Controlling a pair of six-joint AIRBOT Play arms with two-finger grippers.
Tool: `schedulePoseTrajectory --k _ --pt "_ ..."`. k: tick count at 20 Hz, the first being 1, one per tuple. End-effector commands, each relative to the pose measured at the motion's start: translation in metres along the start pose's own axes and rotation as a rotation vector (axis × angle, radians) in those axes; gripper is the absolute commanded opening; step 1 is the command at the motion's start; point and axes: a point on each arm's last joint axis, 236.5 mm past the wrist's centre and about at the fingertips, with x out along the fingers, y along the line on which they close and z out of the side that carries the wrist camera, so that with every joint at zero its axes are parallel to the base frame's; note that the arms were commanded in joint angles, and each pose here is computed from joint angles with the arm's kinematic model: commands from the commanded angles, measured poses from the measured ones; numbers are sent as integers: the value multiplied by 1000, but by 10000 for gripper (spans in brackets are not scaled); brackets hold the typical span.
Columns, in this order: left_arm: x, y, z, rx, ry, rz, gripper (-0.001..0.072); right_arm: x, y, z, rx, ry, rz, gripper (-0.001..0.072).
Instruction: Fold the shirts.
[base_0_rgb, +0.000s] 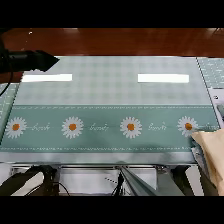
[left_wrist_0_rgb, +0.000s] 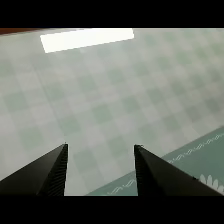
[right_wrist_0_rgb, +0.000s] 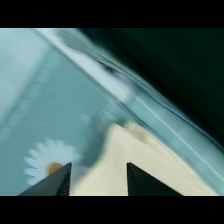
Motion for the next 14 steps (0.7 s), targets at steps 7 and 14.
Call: schedulePoseTrajectory --k 7,14 --pt "16 -73 -122 92 535 225 715 55 229 -58 -643 100 435 611" --pt "9 -41 -107 11 437 498 712 48 216 -104 -635 298 369 611"
